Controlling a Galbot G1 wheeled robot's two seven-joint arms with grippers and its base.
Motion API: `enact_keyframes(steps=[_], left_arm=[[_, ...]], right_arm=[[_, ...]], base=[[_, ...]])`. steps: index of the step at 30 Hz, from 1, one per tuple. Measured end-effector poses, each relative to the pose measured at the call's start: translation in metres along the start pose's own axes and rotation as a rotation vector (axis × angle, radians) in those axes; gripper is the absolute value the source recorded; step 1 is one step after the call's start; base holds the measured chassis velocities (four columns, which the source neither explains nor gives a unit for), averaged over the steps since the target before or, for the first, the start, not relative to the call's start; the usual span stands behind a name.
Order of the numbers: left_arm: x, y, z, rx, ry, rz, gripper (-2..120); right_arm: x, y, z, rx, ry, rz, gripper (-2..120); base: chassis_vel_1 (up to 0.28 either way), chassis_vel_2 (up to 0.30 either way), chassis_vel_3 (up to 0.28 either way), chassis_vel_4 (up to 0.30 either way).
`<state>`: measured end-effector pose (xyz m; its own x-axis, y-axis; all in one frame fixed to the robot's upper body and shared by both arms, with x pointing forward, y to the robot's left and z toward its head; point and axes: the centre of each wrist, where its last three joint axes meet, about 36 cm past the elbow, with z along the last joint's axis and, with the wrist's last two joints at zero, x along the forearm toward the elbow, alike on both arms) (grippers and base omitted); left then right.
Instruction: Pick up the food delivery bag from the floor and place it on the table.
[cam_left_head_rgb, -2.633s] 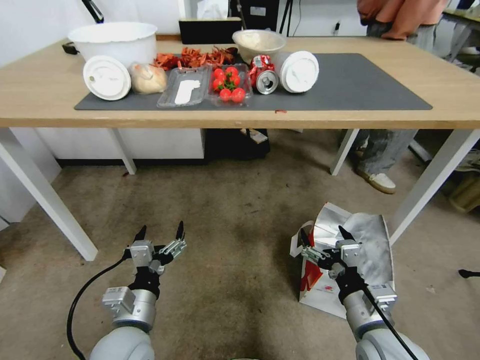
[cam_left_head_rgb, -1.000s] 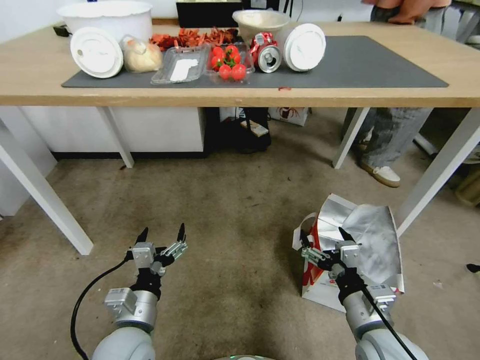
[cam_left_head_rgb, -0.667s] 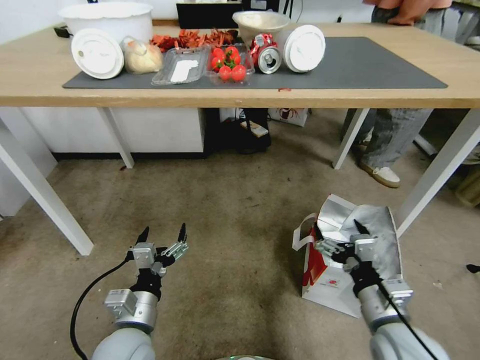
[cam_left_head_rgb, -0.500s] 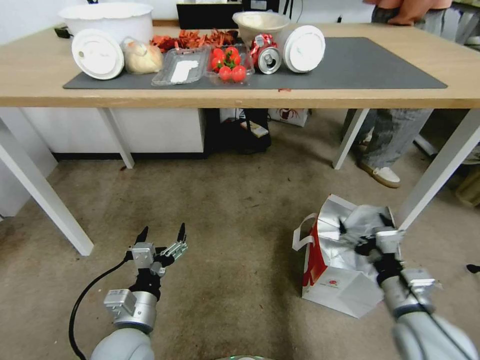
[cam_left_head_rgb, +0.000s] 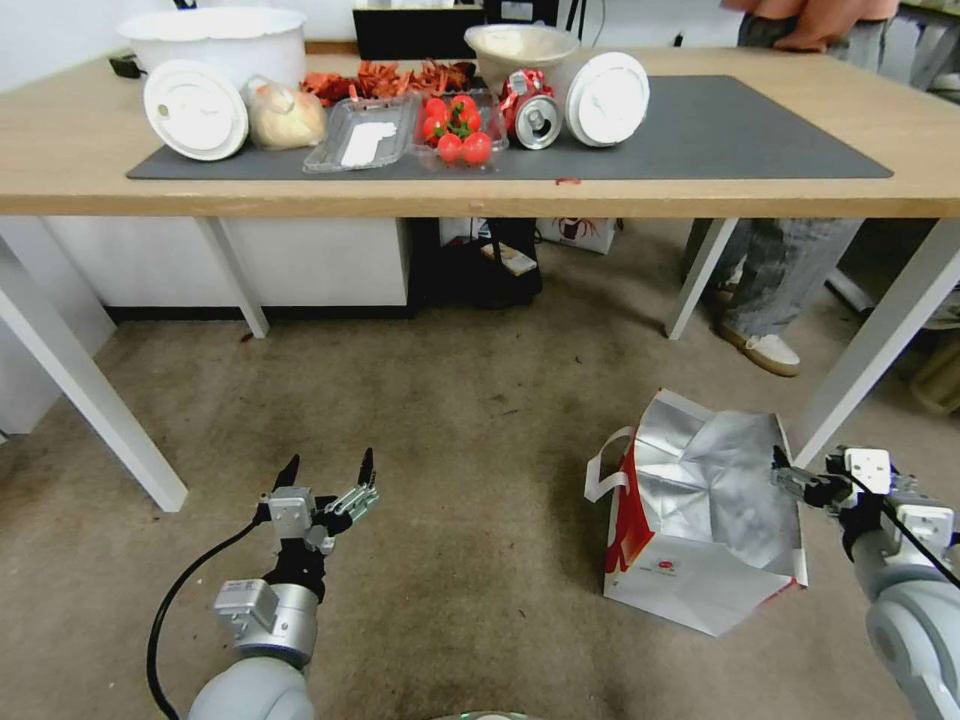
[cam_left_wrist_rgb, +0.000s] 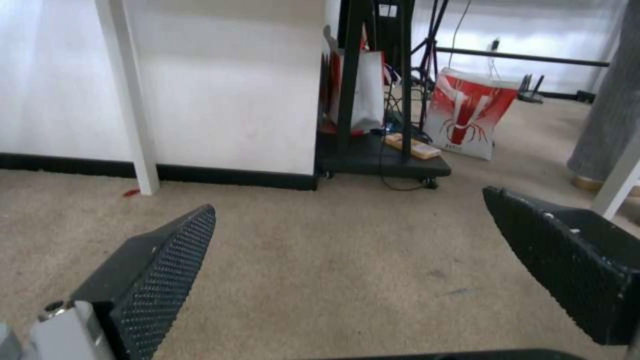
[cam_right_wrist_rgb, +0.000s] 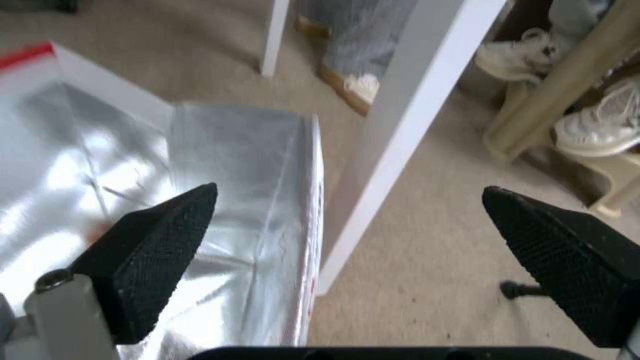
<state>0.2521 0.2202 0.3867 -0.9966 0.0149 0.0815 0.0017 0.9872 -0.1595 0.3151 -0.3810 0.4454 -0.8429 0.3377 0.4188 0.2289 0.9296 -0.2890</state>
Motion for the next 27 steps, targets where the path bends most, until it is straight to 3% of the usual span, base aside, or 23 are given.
enact_keyframes(steps=[10, 27], left_arm=[[0.0, -0.002, 0.004, 0.004, 0.0, -0.007, 100], [0.001, -0.001, 0.003, 0.006, -0.009, -0.014, 100]], right_arm=[[-0.006, 0.02, 0.031, -0.007, 0.053, -0.009, 100], [-0.007, 0.026, 0.07, 0.001, 0.036, -0.061, 100]], base=[[0.0, 0.0, 0.0, 0.0], [0.0, 0.0, 0.0, 0.0]])
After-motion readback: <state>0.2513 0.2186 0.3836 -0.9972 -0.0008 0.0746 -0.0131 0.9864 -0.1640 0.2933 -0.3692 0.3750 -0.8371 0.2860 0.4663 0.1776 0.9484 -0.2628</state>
